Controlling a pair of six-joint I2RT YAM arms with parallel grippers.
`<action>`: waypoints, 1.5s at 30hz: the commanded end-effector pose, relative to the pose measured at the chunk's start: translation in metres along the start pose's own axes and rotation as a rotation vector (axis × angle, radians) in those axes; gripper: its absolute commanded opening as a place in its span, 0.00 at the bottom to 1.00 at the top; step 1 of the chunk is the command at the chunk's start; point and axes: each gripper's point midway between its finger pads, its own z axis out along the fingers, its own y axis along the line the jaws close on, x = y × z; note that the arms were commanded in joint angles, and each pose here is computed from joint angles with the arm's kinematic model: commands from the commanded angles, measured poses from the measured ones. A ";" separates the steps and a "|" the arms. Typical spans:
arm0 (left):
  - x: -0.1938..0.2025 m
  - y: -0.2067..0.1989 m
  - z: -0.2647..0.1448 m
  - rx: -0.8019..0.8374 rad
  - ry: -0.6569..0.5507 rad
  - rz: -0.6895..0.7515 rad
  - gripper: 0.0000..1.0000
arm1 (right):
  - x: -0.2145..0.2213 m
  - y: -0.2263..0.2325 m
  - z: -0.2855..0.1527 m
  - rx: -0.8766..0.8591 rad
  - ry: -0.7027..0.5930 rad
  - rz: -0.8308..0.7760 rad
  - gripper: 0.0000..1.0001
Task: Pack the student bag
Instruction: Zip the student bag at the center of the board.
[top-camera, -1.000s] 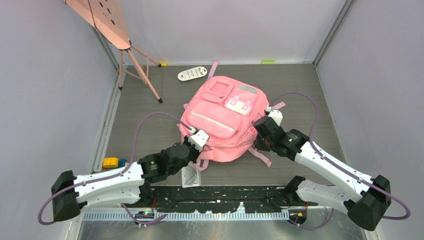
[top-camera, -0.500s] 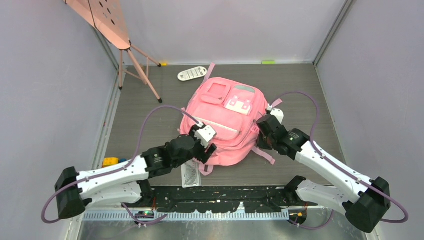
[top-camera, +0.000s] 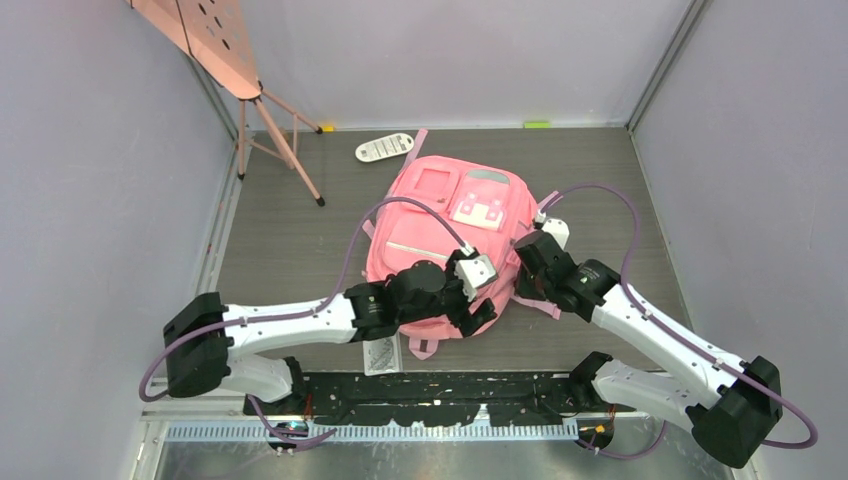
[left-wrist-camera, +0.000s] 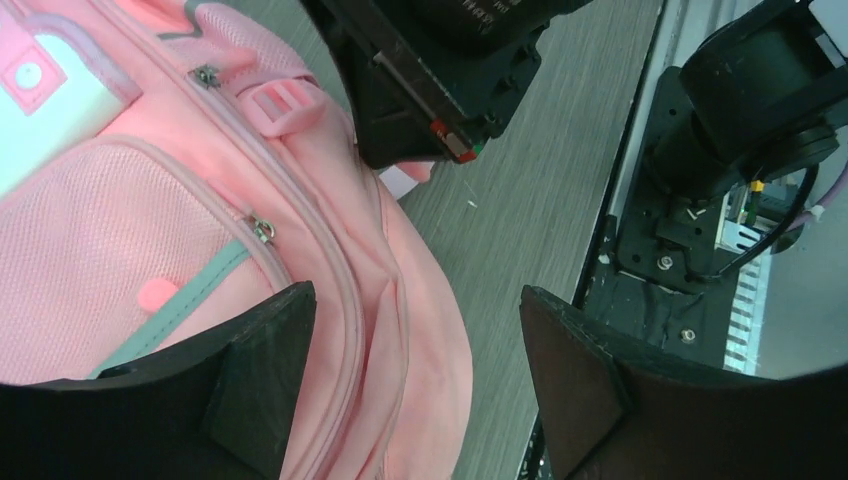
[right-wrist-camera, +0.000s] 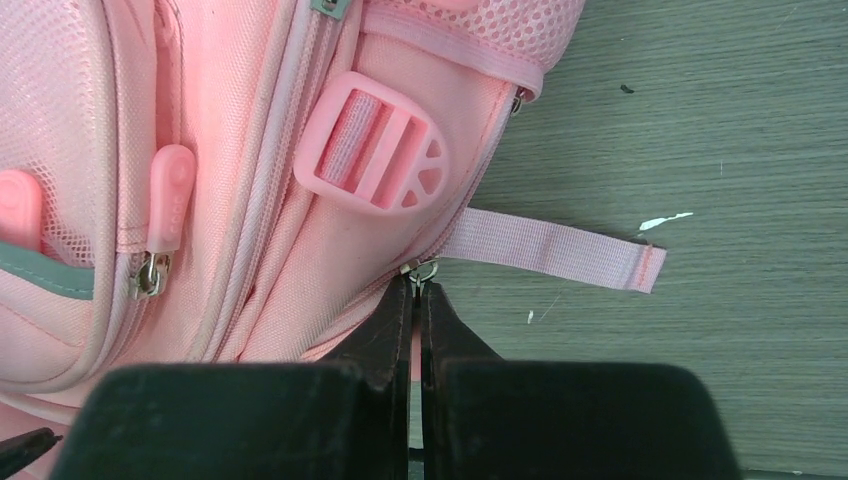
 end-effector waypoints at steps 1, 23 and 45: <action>-0.027 0.001 0.015 -0.062 -0.088 0.069 0.78 | -0.021 0.014 -0.007 -0.058 -0.085 0.032 0.00; 0.031 0.036 0.013 -0.358 0.072 0.249 0.00 | -0.033 -0.026 0.015 0.090 -0.029 0.097 0.00; 0.031 0.034 -0.023 -0.343 0.071 0.124 0.48 | -0.089 -0.040 0.031 0.113 -0.094 0.109 0.31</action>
